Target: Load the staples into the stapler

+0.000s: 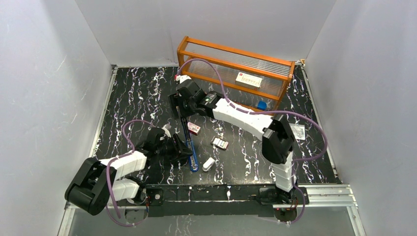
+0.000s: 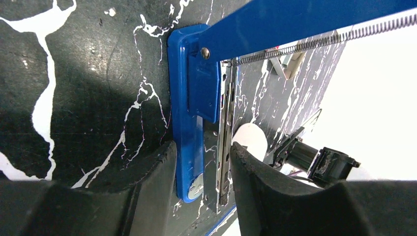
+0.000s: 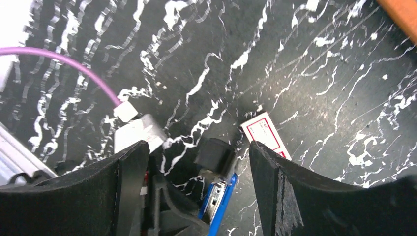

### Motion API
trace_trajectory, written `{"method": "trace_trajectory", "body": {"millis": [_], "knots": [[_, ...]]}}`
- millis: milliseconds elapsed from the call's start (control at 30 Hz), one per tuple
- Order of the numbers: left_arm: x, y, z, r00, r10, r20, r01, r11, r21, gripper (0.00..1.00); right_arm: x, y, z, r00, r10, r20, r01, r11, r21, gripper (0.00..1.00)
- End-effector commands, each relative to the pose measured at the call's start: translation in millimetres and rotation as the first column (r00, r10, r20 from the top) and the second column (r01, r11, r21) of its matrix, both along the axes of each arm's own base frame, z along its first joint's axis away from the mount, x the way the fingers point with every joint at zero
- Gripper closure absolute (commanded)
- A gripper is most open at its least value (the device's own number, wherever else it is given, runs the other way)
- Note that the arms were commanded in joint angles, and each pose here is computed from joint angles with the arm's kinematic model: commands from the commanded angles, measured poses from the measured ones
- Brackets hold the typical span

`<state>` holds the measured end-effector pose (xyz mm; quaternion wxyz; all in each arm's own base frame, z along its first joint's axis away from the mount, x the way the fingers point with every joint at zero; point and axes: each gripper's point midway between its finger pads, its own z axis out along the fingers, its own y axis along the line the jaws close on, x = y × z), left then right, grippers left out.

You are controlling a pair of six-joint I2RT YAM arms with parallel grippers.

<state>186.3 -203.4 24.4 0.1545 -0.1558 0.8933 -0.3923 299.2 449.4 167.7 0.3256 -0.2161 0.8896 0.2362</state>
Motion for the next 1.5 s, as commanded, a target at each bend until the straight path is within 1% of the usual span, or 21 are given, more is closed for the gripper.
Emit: {"method": "trace_trajectory", "body": {"millis": [0,67,200,333,400,500,633,667,733,767,867,967,1033,1100,1200,1367,1467], "knots": [[-21.1,28.3,-35.4,0.994,0.022,-0.108,-0.002,0.982,0.187,0.56,6.3,-2.2,63.5,0.993,0.0,0.114,-0.016,0.991,0.132,0.16],[-21.5,30.2,-37.3,0.993,0.026,-0.118,-0.001,0.979,0.202,0.55,6.4,-9.1,67.5,0.993,-0.018,0.119,0.002,0.991,0.135,0.16],[-19.6,31.7,-32.7,0.994,0.035,-0.107,-0.012,0.978,0.209,0.5,3.5,-22.5,82.5,0.989,-0.047,0.14,0.025,0.988,0.155,0.16],[-10.1,31.3,-12.9,0.998,0.043,-0.041,-0.034,0.98,0.198,0.39,-1.6,-45.6,94.7,0.984,-0.096,0.152,0.071,0.984,0.162,0.16],[-6.9,31.8,-0.2,0.999,0.046,-0.013,-0.043,0.98,0.195,0.32,-7.7,-67.1,94.2,0.98,-0.148,0.13,0.129,0.981,0.148,0.17],[-7.1,34.7,18.1,0.999,0.043,0.025,-0.047,0.979,0.197,0.27,-24.1,-110.6,76.2,0.971,-0.229,0.065,0.225,0.972,0.063,0.18],[-8.0,44.1,35.5,0.993,0.082,0.081,-0.096,0.975,0.201,0.24,-56.4,-171.1,44.4,0.935,-0.354,-0.007,0.354,0.935,-0.03,0.17],[-7.1,46.3,40.3,0.99,0.094,0.101,-0.113,0.974,0.197,0.23,-65.1,-181.4,33.8,0.924,-0.381,-0.039,0.379,0.924,-0.057,0.19],[-3.5,50.2,52.2,0.982,0.117,0.151,-0.145,0.971,0.189,0.22,-84.8,-195.2,12.2,0.893,-0.433,-0.12,0.423,0.9,-0.106,0.27],[-0.9,51.9,57.2,0.977,0.123,0.174,-0.156,0.969,0.19,0.21,-93.0,-198.7,0.7,0.876,-0.459,-0.149,0.445,0.887,-0.12,0.29],[6.1,56.8,73.8,0.961,0.121,0.25,-0.173,0.964,0.2,0.2,-116.1,-192.9,-22.3,0.839,-0.512,-0.187,0.499,0.859,-0.113,0.3],[9.3,60.3,84.8,0.949,0.109,0.295,-0.177,0.96,0.215,0.2,-133.6,-180.7,-42.5,0.784,-0.567,-0.253,0.558,0.822,-0.112,0.29],[5.7,59.7,89.7,0.955,0.108,0.276,-0.17,0.962,0.211,0.2,-145.9,-174.7,-52.5,0.75,-0.602,-0.273,0.591,0.796,-0.132,0.29],[-5.0,50.3,96.1,0.969,0.068,0.238,-0.112,0.978,0.175,0.2,-157.4,-173.5,-60.0,0.713,-0.642,-0.281,0.622,0.765,-0.168,0.28],[-17.5,43.7,92.1,0.98,0.048,0.191,-0.075,0.988,0.132,0.2,-167.4,-167.8,-68.6,0.68,-0.672,-0.294,0.641,0.739,-0.208,0.28],[-16.9,44.0,91.7,0.976,0.05,0.211,-0.078,0.989,0.125,0.19,-172.5,-158.0,-76.6,0.639,-0.708,-0.301,0.678,0.703,-0.215,0.23],[-16.0,41.2,96.4,0.977,0.037,0.211,-0.063,0.991,0.12,0.19,-171.2,-153.7,-80.6,0.626,-0.711,-0.32,0.693,0.696,-0.19,0.24]]}}
